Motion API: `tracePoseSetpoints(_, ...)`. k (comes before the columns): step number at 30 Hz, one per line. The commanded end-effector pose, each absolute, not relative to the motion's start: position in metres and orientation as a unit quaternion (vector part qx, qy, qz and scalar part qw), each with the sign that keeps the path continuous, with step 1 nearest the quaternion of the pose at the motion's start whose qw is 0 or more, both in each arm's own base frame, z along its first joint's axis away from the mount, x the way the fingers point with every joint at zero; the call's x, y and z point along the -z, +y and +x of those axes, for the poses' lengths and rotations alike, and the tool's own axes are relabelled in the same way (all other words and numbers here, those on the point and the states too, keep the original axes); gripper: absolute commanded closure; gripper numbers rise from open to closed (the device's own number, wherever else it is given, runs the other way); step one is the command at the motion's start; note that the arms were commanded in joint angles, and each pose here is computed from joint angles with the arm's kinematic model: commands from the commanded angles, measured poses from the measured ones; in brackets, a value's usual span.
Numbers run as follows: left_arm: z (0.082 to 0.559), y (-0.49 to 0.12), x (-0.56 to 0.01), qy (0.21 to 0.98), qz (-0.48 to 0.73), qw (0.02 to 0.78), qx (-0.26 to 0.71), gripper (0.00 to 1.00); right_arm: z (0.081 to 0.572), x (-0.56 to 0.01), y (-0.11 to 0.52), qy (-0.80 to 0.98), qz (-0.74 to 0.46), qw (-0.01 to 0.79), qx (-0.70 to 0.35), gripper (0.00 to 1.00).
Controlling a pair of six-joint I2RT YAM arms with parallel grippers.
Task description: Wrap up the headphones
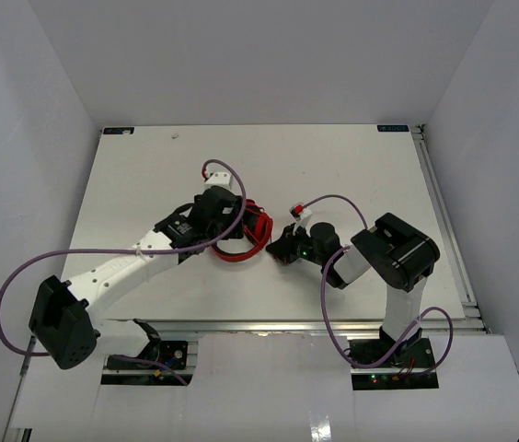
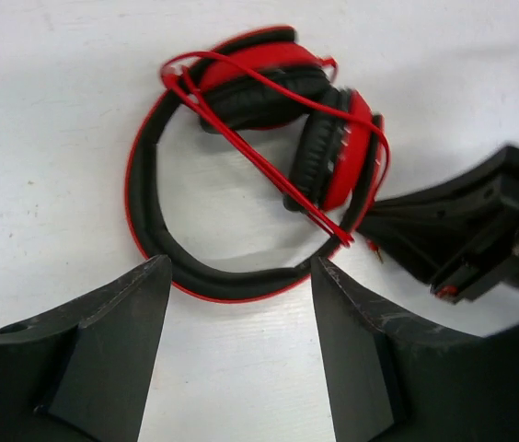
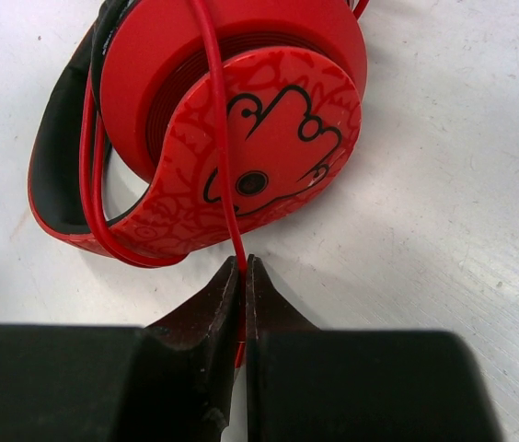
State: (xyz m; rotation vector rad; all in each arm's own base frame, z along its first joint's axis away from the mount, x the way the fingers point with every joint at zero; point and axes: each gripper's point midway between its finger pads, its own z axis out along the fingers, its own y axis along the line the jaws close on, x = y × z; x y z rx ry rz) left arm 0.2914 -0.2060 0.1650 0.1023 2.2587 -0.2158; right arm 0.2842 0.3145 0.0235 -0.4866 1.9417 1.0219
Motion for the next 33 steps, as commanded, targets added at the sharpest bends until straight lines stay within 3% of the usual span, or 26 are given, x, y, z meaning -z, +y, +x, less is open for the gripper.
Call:
tracePoseSetpoints(1, 0.281, -0.214, -0.127, 0.889, 0.185, 0.418, -0.004, 0.30, 0.285, -0.008, 0.309, 0.795, -0.194, 0.418, -0.395, 0.92)
tracePoseSetpoints(12, 0.272, -0.231, -0.084, 0.864, 0.277, 0.419, -0.021, 0.46, 0.286, -0.004, 0.302, 0.797, -0.199, 0.420, -0.387, 0.92)
tracePoseSetpoints(33, 0.262, -0.226, -0.061, 0.854, 0.317, 0.409, -0.052, 0.41, 0.281, -0.014, 0.301, 0.787, -0.205, 0.427, -0.395, 0.92)
